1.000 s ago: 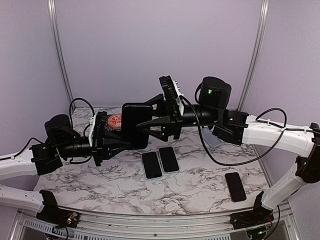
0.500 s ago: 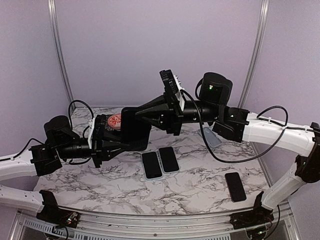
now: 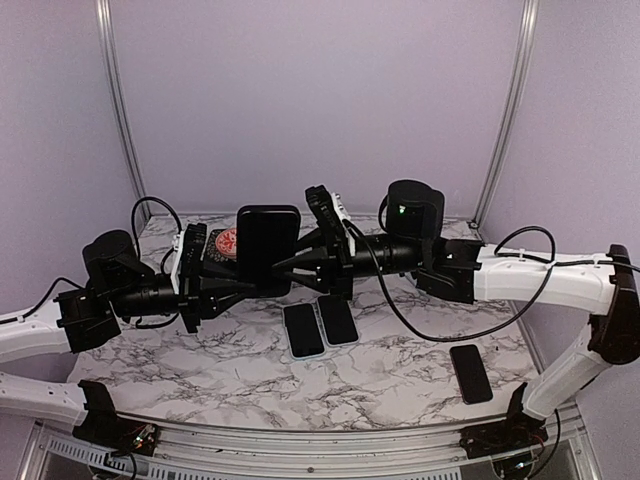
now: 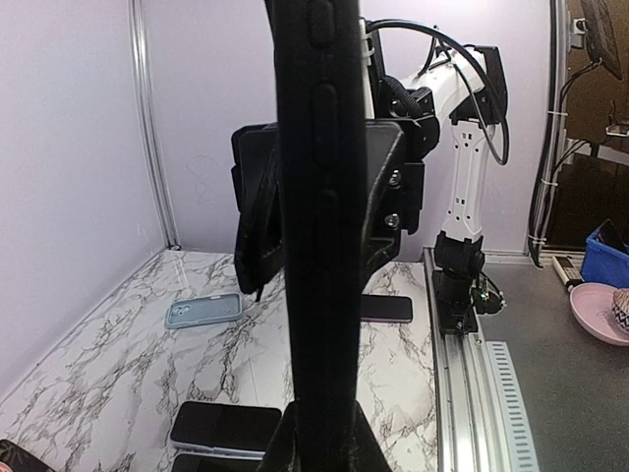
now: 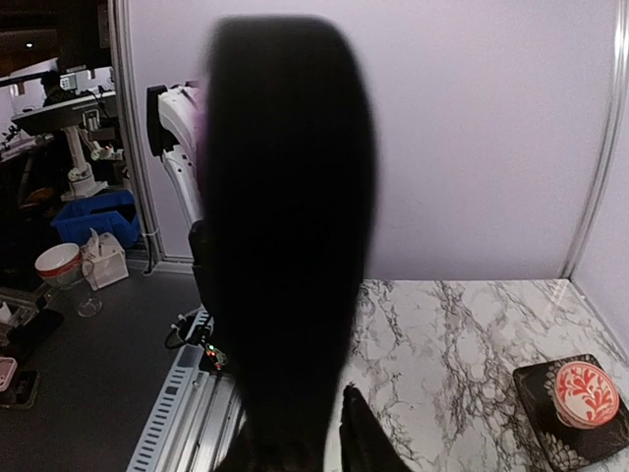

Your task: Put the phone into the phone case

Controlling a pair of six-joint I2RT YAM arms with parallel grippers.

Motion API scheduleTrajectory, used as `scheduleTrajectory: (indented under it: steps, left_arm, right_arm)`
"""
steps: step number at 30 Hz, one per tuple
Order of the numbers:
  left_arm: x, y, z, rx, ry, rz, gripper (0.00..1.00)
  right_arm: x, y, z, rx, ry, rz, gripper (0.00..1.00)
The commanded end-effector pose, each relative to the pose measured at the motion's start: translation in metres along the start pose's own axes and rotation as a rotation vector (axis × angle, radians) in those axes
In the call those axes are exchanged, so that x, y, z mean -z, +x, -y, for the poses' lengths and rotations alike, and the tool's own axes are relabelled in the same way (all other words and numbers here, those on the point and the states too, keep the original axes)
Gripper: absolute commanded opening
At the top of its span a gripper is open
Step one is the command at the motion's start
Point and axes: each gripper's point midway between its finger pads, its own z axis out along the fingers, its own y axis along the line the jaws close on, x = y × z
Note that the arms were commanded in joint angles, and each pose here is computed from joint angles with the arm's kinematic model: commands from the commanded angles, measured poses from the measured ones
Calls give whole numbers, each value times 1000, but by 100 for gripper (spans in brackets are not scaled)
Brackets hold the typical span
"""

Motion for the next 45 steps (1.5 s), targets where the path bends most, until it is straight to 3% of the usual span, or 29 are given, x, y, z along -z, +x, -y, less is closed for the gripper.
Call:
scheduleTrajectory:
  steps: [1, 5, 7, 8, 10, 12, 16, 20, 25, 28, 37, 42, 45]
  left_arm:
    - [5, -23, -1, -35, -12, 77, 0]
    - [6, -25, -2, -23, -21, 80, 2]
    - [5, -25, -10, -10, -66, 79, 45]
    - [5, -25, -16, -3, -98, 79, 60]
    - [7, -28, -31, 7, -183, 84, 75]
    - [12, -29, -47, 14, -279, 84, 83]
    - [21, -26, -73, 22, -440, 65, 87]
    - [27, -21, -91, 29, -546, 29, 87]
    - [30, -17, -99, 24, -599, 2, 87]
    - [32, -17, -101, 22, -612, -1, 87]
    - [36, -20, -100, 15, -618, 3, 87]
    - [36, -21, -100, 15, -618, 4, 87]
    - [37, -21, -100, 14, -623, 3, 87]
  right_arm:
    - [-3, -16, 3, -13, -2, 56, 2]
    - [2, -23, 10, -42, 20, 66, 0]
    - [11, -22, 26, -97, 75, 48, 0]
    - [18, -18, 38, -134, 117, 26, 0]
    - [40, -2, 71, -226, 236, -47, 0]
    - [66, 29, 98, -356, 342, -159, 0]
    - [123, 103, 127, -634, 490, -360, 0]
    - [164, 160, 137, -806, 560, -445, 0]
    - [179, 203, 139, -957, 489, -452, 0]
    - [180, 232, 139, -1035, 450, -519, 0]
    - [196, 279, 151, -1108, 505, -625, 1]
    - [205, 303, 164, -1122, 571, -710, 21]
    - [214, 314, 170, -1121, 637, -761, 23]
